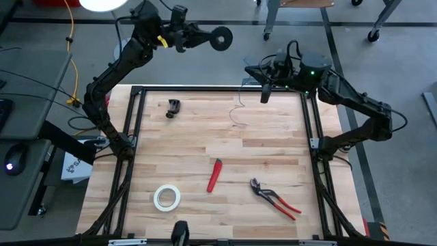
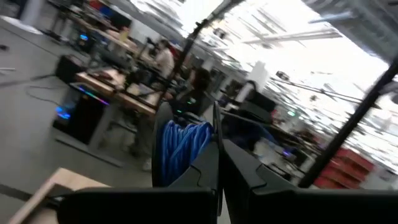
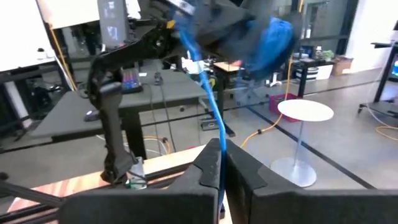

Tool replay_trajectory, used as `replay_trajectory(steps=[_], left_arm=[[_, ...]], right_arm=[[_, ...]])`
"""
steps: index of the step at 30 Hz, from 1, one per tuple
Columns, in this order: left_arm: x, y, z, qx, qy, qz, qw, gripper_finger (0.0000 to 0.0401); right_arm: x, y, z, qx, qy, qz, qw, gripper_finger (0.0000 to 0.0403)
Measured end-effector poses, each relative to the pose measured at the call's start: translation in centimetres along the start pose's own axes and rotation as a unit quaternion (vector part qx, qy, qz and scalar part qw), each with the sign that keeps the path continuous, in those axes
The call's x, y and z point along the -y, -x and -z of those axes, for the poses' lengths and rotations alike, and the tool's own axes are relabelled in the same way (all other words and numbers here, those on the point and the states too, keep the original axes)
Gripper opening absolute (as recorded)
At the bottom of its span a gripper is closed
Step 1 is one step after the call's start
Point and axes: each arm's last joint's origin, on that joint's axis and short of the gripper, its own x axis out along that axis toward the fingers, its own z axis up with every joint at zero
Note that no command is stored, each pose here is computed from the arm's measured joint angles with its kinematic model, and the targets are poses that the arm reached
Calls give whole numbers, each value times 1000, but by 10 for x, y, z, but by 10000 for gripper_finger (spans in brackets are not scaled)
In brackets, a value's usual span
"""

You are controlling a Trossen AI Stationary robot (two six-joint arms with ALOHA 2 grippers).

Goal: Coil cords
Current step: Coil the blue wire cable onto the black spool

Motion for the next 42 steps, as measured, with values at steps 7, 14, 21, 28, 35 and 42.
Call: replay_trajectory(steps=[7, 14, 21, 28, 35, 42], left_arm=[[-6, 5, -5, 34, -1, -38, 999, 1], [2, 1, -1, -2, 36, 7, 999, 1], [-4, -2, 28, -125, 136, 1, 983, 1], [-6, -13, 63, -219, 183, -28, 958, 1], [15, -47, 84, -266, 227, 64, 935, 1], [46, -83, 86, -270, 251, 200, 908, 1]], right_arm=[[-4, 5, -2, 5, -1, -9, 1000, 0], [-4, 6, -3, 5, -5, -9, 1000, 0], [-3, 12, -6, 14, -5, -11, 1000, 0], [-4, 14, -9, 23, -13, -28, 999, 0], [-2, 14, -14, 51, -12, -25, 998, 0], [7, 15, -19, 75, -24, -24, 997, 0]])
